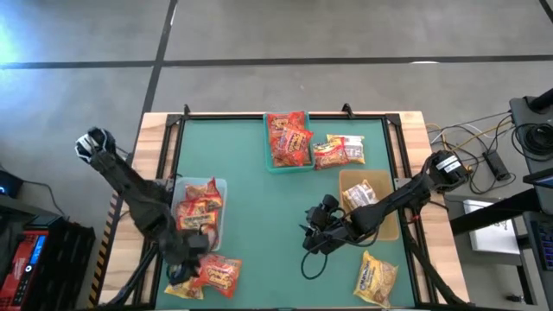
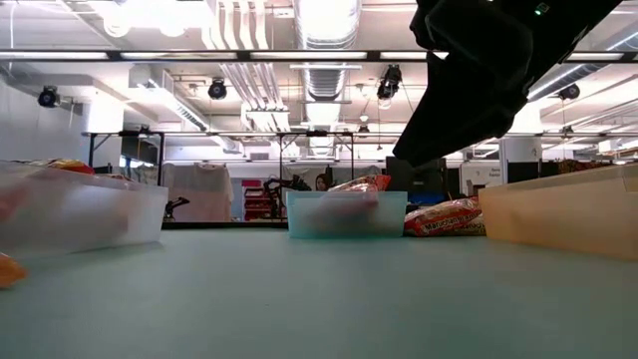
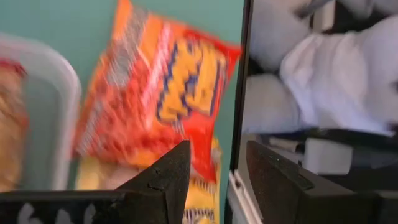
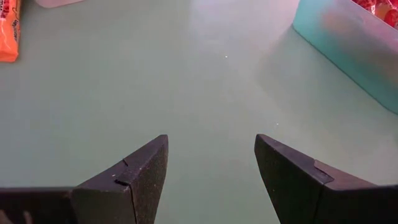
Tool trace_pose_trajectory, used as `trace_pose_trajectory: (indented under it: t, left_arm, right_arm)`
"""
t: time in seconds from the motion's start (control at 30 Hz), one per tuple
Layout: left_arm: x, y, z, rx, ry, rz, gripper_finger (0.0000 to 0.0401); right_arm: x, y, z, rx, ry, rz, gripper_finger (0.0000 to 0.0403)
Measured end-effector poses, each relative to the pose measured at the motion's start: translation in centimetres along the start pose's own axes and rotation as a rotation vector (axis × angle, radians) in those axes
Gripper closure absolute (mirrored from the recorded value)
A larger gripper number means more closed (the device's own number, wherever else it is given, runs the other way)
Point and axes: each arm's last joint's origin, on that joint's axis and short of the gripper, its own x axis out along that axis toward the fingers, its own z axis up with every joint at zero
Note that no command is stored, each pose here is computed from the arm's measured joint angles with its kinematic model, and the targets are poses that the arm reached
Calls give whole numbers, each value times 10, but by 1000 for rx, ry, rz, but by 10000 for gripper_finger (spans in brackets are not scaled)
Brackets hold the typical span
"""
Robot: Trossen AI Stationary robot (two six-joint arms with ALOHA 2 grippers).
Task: Sort Maruchan noodles
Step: Put the orange noodle pack into the blue bin
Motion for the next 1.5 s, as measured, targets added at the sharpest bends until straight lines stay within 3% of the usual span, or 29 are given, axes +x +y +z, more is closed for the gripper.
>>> trace_pose_trajectory:
  t: [0.33,0.53,0.67,0.87,0.97,1.1,1.37,1.5]
  left_arm:
    - [44,-19,-29,61,88,-32,262]
    - [64,-16,-35,60,103,15,262]
    - [73,-11,-34,138,66,65,262]
    - [75,-8,-21,285,-74,125,262]
    - [74,-8,-9,289,-129,102,262]
    - [74,-11,-2,267,-155,63,262]
    - [65,-31,18,441,-216,39,262]
    - [63,-31,22,486,-195,83,262]
  right_arm:
    - [0,0,0,0,0,0,172]
    - [0,0,0,0,0,0,172]
    - [0,0,0,0,0,0,172]
    - [0,0,0,0,0,1,172]
    - [0,0,0,0,0,1,172]
    - [0,0,0,0,0,1,172]
    - [0,0,0,0,0,1,172]
    - [0,0,0,0,1,1,172]
